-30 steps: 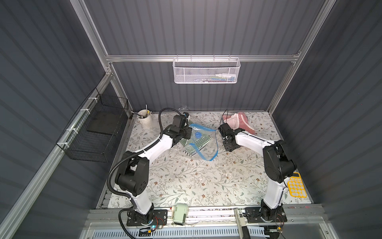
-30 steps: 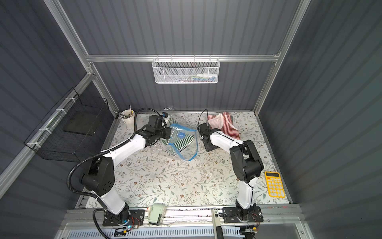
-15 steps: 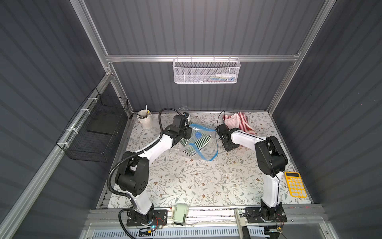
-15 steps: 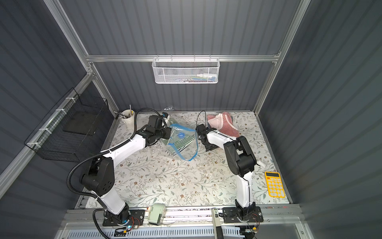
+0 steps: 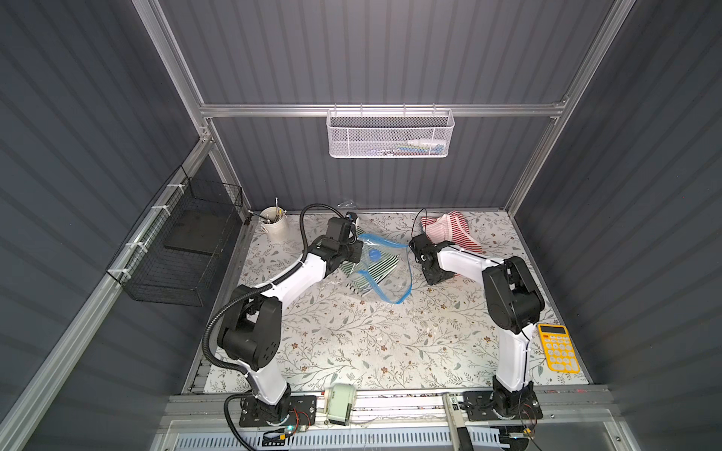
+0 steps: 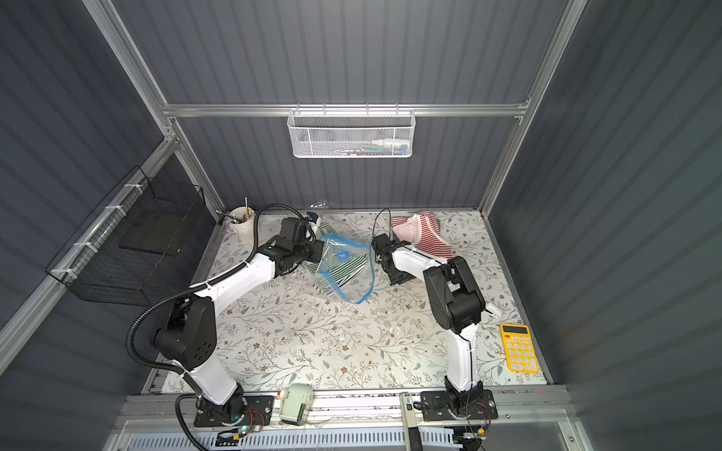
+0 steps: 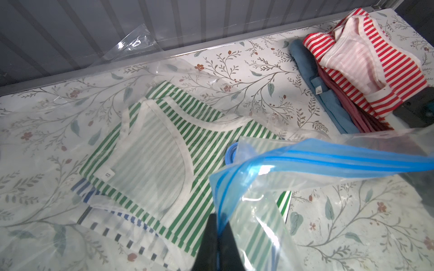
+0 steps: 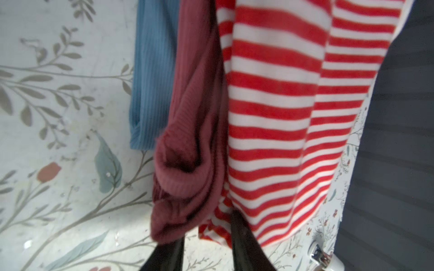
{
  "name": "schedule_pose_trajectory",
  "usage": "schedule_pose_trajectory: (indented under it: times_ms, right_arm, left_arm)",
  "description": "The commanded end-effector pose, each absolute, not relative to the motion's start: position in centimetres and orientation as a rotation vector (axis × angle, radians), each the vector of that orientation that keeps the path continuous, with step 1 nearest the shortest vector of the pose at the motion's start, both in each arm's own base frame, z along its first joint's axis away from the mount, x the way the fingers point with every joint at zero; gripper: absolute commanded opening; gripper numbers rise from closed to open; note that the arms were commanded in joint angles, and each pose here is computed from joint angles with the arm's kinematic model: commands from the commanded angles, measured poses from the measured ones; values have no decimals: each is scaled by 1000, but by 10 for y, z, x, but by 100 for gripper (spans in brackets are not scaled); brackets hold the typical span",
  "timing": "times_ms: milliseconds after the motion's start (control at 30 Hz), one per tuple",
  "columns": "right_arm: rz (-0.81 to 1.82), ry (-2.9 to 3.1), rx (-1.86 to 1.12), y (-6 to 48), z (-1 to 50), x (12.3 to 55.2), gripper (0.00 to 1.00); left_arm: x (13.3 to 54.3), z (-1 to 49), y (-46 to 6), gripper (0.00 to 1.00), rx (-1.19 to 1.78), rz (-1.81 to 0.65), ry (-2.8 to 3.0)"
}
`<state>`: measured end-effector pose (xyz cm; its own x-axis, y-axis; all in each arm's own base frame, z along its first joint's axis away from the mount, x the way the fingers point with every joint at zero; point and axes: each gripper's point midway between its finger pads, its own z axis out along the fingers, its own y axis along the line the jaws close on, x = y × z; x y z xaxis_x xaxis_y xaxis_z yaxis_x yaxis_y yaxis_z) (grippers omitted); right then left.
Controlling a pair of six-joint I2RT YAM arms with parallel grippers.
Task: Take the tank top out of the vacuum bag
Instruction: Adjust the tank top at the center of the board.
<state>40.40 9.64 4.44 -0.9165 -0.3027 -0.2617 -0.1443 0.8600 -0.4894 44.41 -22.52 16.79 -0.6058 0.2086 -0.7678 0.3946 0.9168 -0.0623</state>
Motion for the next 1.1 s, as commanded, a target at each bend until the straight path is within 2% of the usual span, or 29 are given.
schedule_pose_trajectory:
  times_ms: [0,433,767,933,1067]
  right_arm:
    - [-595,2703,-295,98,55,398,36]
    - [-592,2730,-304,94,48,399,27]
    - [-626,2751,-302,89,37,398,26]
    - [-639,2758,-291,85,34,398,17]
    - [-645,2750,-288,83,36,399,16]
  left_arm:
    - [443,174,-226,0,432,-294,2242]
    - [444,171,-227,0,435,-294,2249]
    - [444,171,-227,0,434,-294,2250]
    - [445,170,-227,0,435,-294,2251]
    - [445,170,-227,0,435,-294,2252]
